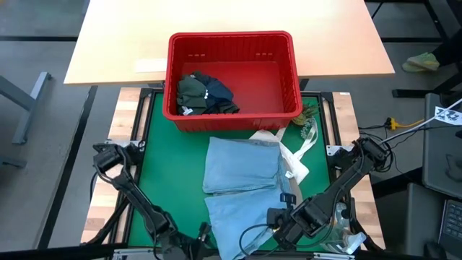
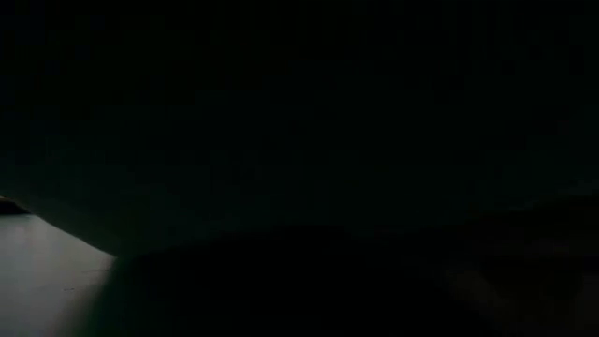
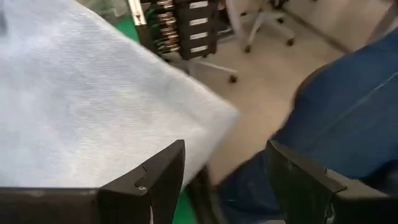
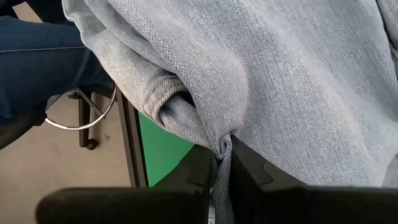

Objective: Fold Laundry from Bin
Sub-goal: Fold the light blue jeans

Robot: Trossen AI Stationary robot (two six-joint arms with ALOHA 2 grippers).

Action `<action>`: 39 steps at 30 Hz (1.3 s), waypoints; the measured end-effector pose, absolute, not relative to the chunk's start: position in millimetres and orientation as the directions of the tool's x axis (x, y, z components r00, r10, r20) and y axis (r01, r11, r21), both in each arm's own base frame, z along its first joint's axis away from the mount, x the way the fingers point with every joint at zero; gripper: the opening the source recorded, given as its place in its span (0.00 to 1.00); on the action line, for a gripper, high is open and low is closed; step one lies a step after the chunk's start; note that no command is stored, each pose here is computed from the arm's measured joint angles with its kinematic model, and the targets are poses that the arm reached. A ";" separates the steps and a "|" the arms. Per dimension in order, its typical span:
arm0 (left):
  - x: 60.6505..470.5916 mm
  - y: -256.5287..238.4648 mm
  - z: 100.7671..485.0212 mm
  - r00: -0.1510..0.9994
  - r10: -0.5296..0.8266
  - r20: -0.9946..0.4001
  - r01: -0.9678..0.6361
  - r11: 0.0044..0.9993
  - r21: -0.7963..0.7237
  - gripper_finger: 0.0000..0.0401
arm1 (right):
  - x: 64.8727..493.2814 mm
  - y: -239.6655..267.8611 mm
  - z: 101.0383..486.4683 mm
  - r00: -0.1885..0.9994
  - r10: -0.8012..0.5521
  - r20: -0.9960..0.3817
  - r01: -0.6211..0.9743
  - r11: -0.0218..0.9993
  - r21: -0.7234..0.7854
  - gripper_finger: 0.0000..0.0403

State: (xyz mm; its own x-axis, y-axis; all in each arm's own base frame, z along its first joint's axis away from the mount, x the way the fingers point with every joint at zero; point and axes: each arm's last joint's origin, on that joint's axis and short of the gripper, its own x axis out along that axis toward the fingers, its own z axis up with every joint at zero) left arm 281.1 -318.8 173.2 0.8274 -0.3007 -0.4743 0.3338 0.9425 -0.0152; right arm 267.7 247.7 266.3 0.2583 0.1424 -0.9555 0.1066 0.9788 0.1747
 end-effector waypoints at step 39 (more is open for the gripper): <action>309.0 -331.2 142.2 0.848 -0.247 -0.468 0.443 0.816 0.372 0.14 | 267.0 248.4 266.3 0.242 0.160 -0.957 0.116 0.974 0.192 0.09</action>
